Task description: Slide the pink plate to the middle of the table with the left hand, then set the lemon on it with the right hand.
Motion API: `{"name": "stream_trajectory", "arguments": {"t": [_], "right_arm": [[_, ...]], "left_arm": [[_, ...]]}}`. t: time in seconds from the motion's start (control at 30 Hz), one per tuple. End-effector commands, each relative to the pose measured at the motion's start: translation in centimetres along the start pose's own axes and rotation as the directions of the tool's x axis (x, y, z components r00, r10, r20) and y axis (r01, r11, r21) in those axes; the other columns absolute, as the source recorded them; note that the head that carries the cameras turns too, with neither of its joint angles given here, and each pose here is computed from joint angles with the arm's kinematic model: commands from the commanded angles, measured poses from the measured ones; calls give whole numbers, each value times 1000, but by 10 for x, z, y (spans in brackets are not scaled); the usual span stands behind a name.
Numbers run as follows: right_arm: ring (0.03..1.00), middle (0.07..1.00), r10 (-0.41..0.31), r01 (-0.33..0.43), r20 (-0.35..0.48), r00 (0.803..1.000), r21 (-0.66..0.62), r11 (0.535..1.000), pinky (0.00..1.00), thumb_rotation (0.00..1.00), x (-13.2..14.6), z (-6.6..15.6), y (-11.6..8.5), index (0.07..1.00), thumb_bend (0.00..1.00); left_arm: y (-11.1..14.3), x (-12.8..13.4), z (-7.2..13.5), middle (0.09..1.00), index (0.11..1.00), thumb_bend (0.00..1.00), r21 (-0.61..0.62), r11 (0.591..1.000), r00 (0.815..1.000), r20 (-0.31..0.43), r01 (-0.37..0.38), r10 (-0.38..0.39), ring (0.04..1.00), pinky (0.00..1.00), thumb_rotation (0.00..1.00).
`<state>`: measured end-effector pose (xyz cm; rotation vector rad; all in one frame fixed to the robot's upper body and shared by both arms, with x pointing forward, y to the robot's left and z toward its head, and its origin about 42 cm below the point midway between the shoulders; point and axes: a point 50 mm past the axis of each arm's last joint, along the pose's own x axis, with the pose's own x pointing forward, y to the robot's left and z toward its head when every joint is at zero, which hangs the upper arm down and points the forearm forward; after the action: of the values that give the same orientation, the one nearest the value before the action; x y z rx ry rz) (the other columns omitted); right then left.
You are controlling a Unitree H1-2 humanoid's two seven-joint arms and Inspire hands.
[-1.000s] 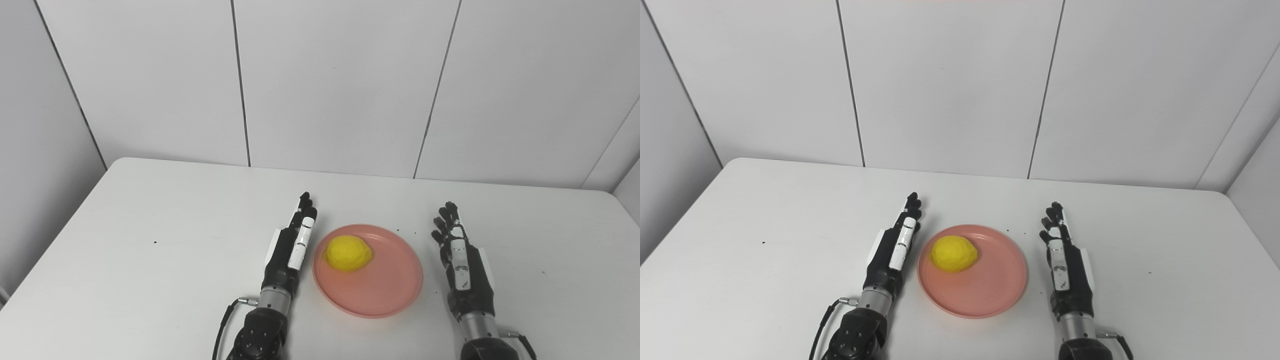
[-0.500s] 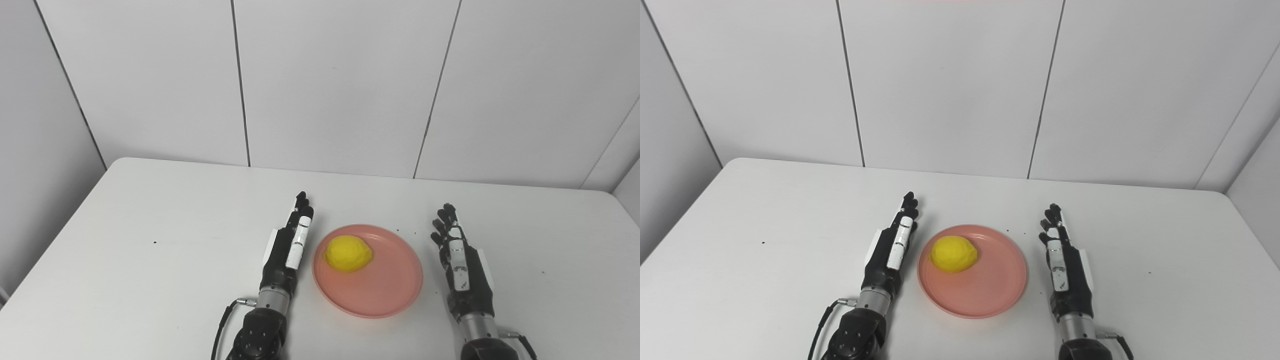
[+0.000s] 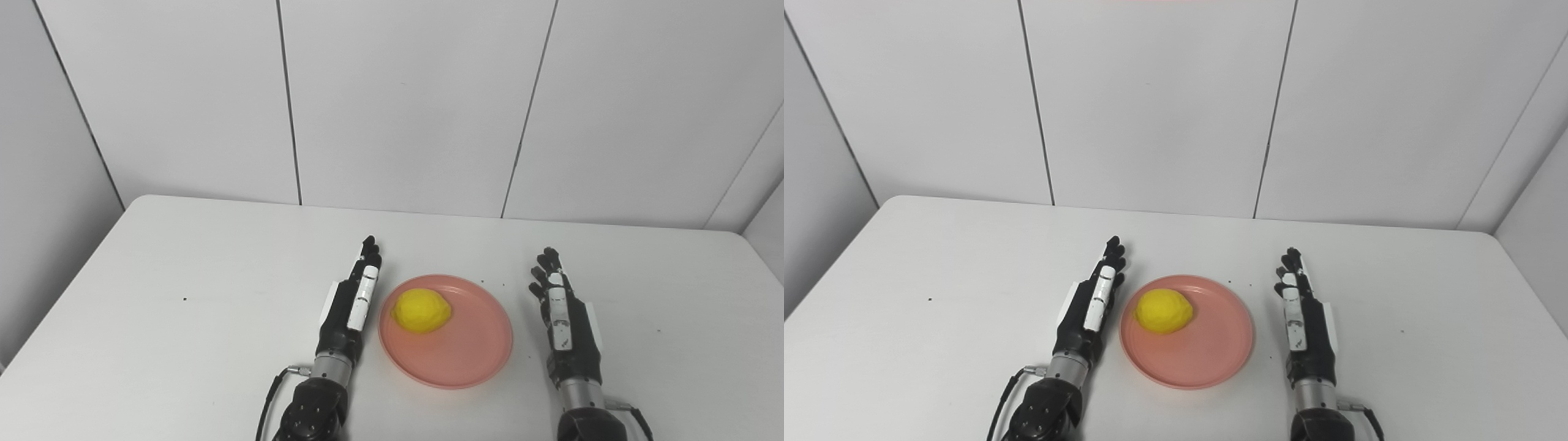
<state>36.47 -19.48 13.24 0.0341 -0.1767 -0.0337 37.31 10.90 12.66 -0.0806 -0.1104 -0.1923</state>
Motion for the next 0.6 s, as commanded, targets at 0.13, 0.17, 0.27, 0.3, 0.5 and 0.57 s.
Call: {"name": "stream_trajectory", "arguments": {"t": [0.13, 0.17, 0.27, 0.3, 0.5, 0.57], "right_arm": [[925, 931, -38, 38, 38, 999, 8, 999, 924, 968, 3, 2, 11, 927, 731], [926, 932, -42, 42, 38, 998, 14, 999, 926, 958, 3, 2, 13, 926, 735], [932, 939, -45, 45, 37, 998, 7, 999, 934, 961, 6, 3, 14, 933, 743], [934, 941, -46, 45, 37, 998, 5, 999, 938, 964, 6, 4, 15, 935, 743], [936, 940, -54, 54, 31, 998, 17, 998, 942, 954, 7, 5, 18, 930, 737], [934, 937, -56, 56, 24, 998, 19, 998, 940, 948, 6, 5, 19, 925, 737]], "left_arm": [[12, -2, -2, 1000, 1000, 546, -72, 997, 999, -36, 21, -23, 1000, 1000, 1000], [13, -2, -1, 1000, 1000, 545, -84, 996, 999, -39, 21, -25, 1000, 1000, 1000], [14, -2, 0, 1000, 1000, 534, -111, 994, 999, -41, 20, -24, 1000, 1000, 1000], [14, -2, 1, 1000, 1000, 530, -116, 993, 999, -42, 19, -24, 1000, 1000, 1000], [16, -2, 0, 1000, 1000, 531, -106, 994, 999, -45, 27, -32, 1000, 1000, 1000], [17, -2, 0, 1000, 1000, 537, -101, 995, 999, -44, 8, -12, 1000, 1000, 1000]]}}
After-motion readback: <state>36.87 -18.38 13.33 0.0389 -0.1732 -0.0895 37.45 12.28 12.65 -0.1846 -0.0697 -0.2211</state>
